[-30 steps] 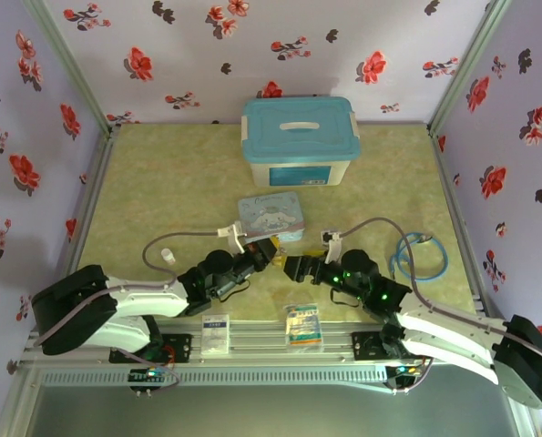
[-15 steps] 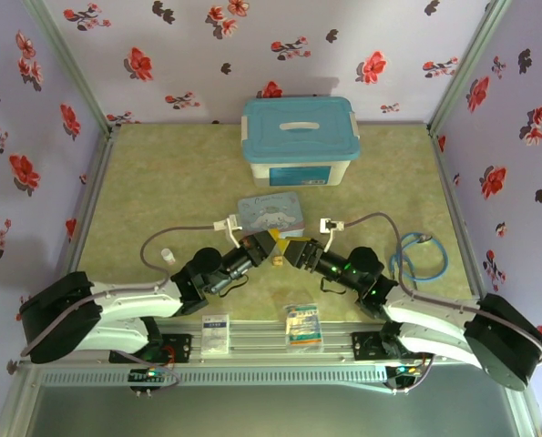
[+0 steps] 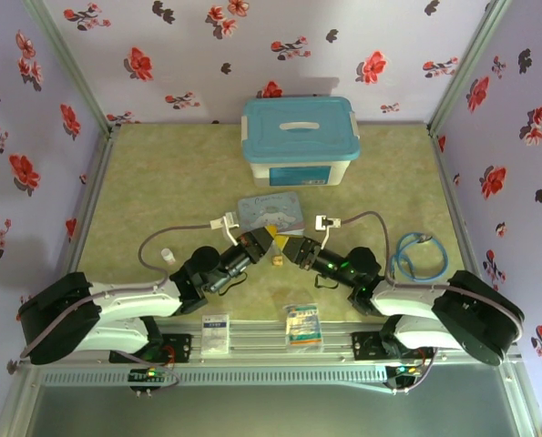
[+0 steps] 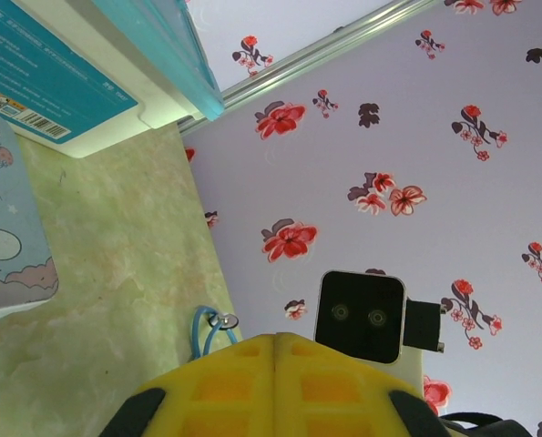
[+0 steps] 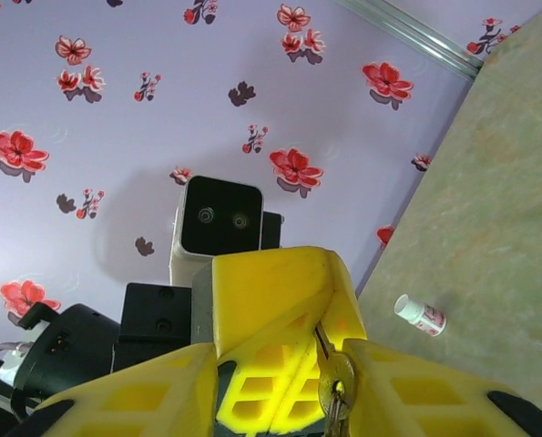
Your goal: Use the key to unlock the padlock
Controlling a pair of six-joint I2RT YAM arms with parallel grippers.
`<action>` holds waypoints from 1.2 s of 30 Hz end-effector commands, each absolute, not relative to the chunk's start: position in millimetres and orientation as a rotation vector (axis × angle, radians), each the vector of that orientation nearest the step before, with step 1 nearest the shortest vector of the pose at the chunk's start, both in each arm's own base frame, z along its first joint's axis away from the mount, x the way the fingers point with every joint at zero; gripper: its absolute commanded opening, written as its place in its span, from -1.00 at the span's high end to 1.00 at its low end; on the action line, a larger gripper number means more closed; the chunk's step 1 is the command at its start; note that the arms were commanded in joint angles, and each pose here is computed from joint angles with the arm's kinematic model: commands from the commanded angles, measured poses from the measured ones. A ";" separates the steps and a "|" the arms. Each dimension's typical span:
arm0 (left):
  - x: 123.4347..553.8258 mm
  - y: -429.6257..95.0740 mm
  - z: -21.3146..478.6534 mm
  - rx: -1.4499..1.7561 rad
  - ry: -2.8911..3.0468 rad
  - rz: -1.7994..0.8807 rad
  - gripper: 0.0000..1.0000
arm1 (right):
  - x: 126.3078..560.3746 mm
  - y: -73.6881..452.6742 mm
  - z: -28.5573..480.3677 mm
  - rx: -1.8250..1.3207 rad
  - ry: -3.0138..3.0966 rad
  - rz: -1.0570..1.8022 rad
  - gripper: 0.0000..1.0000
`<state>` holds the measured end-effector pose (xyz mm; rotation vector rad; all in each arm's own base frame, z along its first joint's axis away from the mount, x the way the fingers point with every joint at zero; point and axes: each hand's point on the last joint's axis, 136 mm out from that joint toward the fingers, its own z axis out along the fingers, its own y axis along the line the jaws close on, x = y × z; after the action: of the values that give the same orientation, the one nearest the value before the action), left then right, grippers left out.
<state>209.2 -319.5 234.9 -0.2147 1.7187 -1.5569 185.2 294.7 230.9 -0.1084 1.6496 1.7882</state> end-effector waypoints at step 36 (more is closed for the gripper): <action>208.2 -303.4 233.6 -0.261 1.670 -1.576 1.00 | 189.7 300.0 242.0 -0.150 1.598 1.797 0.49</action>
<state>207.0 -307.4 228.9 -0.2429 1.7007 -1.5636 189.5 298.6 217.3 -0.1219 1.7065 1.7453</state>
